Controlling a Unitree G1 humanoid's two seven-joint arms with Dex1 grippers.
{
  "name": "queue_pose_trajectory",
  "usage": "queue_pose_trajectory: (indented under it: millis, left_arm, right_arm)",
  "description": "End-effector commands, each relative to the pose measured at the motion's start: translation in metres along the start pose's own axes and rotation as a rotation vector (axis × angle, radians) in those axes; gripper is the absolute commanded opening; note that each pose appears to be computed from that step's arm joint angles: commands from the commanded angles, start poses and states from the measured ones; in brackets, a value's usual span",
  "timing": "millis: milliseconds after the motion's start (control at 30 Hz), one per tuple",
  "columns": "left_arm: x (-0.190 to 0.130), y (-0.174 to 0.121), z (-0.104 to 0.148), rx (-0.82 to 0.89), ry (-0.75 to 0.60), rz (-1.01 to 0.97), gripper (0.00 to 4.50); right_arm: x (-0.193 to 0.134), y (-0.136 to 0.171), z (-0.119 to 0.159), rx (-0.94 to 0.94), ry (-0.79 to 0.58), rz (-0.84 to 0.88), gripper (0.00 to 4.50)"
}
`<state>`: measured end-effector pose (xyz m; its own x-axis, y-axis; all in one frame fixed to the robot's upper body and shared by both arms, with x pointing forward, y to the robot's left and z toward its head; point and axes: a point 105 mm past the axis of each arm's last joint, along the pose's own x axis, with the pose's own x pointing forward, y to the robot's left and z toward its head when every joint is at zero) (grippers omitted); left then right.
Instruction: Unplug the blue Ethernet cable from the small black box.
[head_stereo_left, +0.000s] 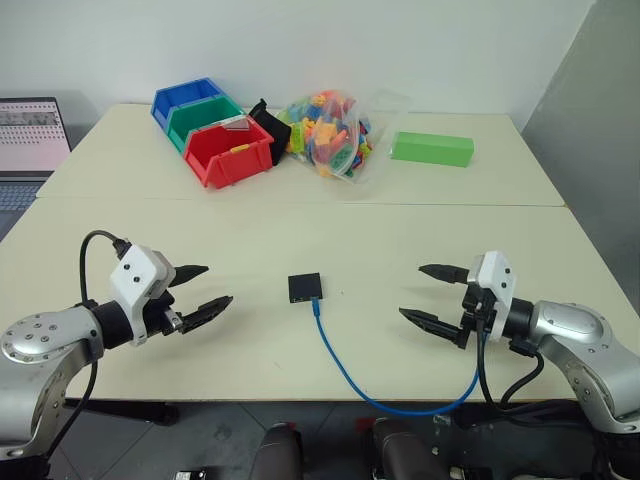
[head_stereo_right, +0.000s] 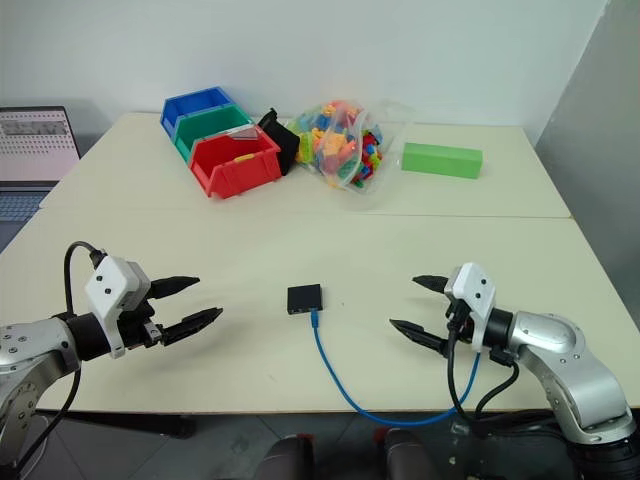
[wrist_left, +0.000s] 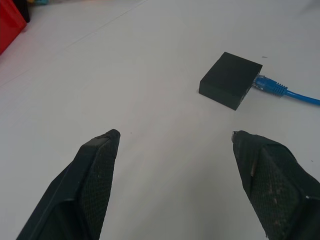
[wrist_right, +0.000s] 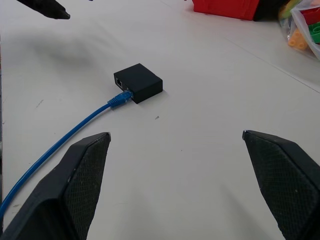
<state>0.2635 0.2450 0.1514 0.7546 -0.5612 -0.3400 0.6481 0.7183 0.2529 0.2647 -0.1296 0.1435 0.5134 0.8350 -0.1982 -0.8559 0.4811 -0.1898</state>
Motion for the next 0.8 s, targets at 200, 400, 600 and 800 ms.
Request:
queue_pose_trajectory:
  millis: [200, 400, 600, 800]
  left_arm:
    - [-0.002, -0.004, 0.015, 0.051, -0.045, -0.026, 3.83]
    - [-0.002, -0.014, 0.013, 0.049, -0.037, -0.072, 3.83]
    - [-0.002, -0.021, 0.014, 0.055, -0.065, -0.127, 3.83]
    - [-0.014, -0.040, 0.007, 0.050, -0.050, -0.320, 3.83]
  right_arm:
    - [-0.003, 0.001, 0.009, -0.049, -0.030, 0.005, 4.49]
    - [0.006, 0.015, 0.011, -0.039, -0.037, 0.056, 4.49]
    - [0.038, 0.046, 0.002, 0.019, -0.011, 0.153, 4.49]
    - [0.078, 0.066, -0.010, 0.034, 0.090, 0.221, 4.49]
